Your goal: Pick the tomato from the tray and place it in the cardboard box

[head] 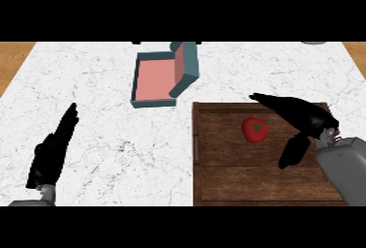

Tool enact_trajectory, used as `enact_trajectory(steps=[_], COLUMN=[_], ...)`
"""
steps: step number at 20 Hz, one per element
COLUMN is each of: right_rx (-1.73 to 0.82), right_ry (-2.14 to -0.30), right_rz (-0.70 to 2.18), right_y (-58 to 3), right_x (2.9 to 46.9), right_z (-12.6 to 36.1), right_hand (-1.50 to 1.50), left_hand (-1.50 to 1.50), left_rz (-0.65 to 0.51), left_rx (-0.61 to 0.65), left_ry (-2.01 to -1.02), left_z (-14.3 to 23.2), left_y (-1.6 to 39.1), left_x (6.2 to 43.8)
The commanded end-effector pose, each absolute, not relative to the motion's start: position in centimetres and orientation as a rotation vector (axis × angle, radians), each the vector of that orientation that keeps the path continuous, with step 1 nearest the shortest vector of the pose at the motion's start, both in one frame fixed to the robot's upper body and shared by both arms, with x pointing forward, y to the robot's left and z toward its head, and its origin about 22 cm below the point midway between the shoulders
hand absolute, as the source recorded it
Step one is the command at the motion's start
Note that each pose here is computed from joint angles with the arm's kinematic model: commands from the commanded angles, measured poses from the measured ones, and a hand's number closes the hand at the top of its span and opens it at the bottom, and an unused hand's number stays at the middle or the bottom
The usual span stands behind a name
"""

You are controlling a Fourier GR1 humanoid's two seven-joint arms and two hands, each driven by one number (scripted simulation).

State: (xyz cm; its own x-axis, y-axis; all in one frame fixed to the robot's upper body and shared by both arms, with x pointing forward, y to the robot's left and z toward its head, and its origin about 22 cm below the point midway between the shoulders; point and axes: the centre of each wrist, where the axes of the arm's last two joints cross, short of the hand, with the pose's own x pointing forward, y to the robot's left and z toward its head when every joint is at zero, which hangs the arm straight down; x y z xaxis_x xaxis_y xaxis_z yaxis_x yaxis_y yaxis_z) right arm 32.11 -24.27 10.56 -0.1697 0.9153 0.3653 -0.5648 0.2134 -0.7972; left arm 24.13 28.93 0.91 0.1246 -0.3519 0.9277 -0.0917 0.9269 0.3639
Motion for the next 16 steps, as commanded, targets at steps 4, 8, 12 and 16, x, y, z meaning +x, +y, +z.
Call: enact_trajectory(steps=[4,8,12,16], right_rx=[-0.412,-0.423,-0.411,-0.4], right_ry=[-1.089,-1.094,-1.094,-1.073], right_rz=[1.377,1.366,1.367,1.386], right_y=[-24.7,-22.6,-23.7,-23.7], right_x=[32.3,32.5,32.3,33.1], right_z=[9.9,8.1,9.4,8.9], right_hand=[-1.5,-1.5,-1.5,-1.5], left_hand=[0.0,0.0,0.0,0.0], left_rz=[-0.195,-0.204,-0.187,-0.196], left_rx=[0.394,0.391,0.396,0.387], left_ry=[-1.448,-1.46,-1.446,-1.445], left_z=[1.6,1.9,1.4,0.3], left_y=[29.5,26.9,29.2,27.5], left_x=[23.7,24.3,24.1,23.6])
